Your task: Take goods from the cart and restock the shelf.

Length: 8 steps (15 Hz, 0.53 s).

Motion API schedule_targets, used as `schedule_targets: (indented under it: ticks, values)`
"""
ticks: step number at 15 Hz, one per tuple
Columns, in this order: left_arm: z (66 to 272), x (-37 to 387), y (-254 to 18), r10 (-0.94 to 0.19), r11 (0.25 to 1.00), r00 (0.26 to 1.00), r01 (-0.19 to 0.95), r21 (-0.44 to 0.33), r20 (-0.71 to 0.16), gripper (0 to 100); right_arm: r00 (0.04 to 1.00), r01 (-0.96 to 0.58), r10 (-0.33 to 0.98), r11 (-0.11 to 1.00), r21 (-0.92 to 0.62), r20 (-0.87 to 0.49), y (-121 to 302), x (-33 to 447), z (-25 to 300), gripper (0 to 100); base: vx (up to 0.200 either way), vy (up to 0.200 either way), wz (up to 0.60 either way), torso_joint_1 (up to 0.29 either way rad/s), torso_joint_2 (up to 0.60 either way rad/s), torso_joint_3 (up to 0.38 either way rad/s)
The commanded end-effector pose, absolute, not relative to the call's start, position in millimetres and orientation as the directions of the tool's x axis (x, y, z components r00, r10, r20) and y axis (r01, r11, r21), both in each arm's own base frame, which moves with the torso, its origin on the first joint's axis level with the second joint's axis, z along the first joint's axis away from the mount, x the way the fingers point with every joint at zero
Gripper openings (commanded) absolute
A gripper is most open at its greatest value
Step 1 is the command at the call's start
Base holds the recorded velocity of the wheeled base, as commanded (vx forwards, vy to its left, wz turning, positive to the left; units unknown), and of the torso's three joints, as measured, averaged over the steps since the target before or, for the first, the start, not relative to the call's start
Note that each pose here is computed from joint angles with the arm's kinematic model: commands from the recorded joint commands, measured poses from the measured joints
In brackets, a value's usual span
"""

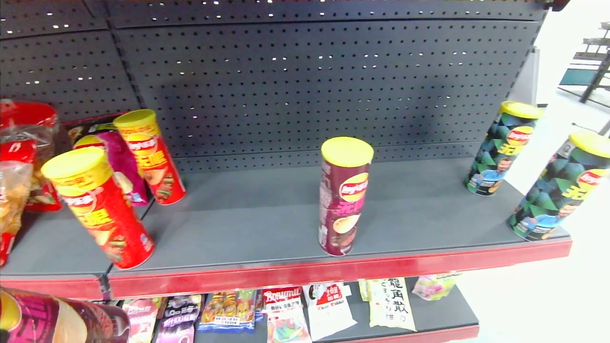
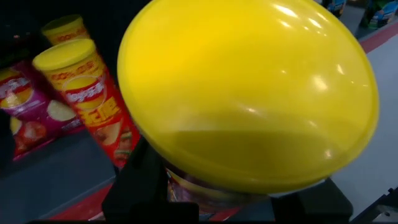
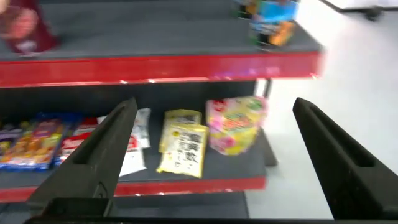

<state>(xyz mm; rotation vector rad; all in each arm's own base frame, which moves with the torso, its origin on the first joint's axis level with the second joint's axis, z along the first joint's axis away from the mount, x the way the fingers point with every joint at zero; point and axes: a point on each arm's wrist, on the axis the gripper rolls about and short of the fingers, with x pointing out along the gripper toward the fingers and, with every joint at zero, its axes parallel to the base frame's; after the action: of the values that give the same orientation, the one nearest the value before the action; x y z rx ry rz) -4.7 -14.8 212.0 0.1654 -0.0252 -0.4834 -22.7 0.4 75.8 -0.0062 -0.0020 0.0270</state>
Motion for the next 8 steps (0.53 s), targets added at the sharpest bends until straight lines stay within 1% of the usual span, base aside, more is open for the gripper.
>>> schedule_targets:
  ticks: [1,3,8]
  values:
    - [212,-4,-15,-0.463,0.873,0.886,0.46,0.162,-0.018,0,1.0,-0.028,0.028,1.0,-0.008,0.003,0,-23,76,100,0.0,0.0,-0.6,0.007,0.0,0.002]
    - [212,-2,-14,-0.462,0.874,0.887,0.46,0.156,-0.023,0,1.0,-0.028,0.028,1.0,-0.006,0.003,0,-23,76,100,0.0,0.0,-0.6,0.005,0.0,-0.005]
    - [216,7,-12,-0.453,0.88,0.89,0.455,0.137,-0.049,0,1.0,-0.028,0.028,1.0,-0.005,0.003,0,-23,76,100,0.0,0.0,0.0,0.0,0.0,0.0]
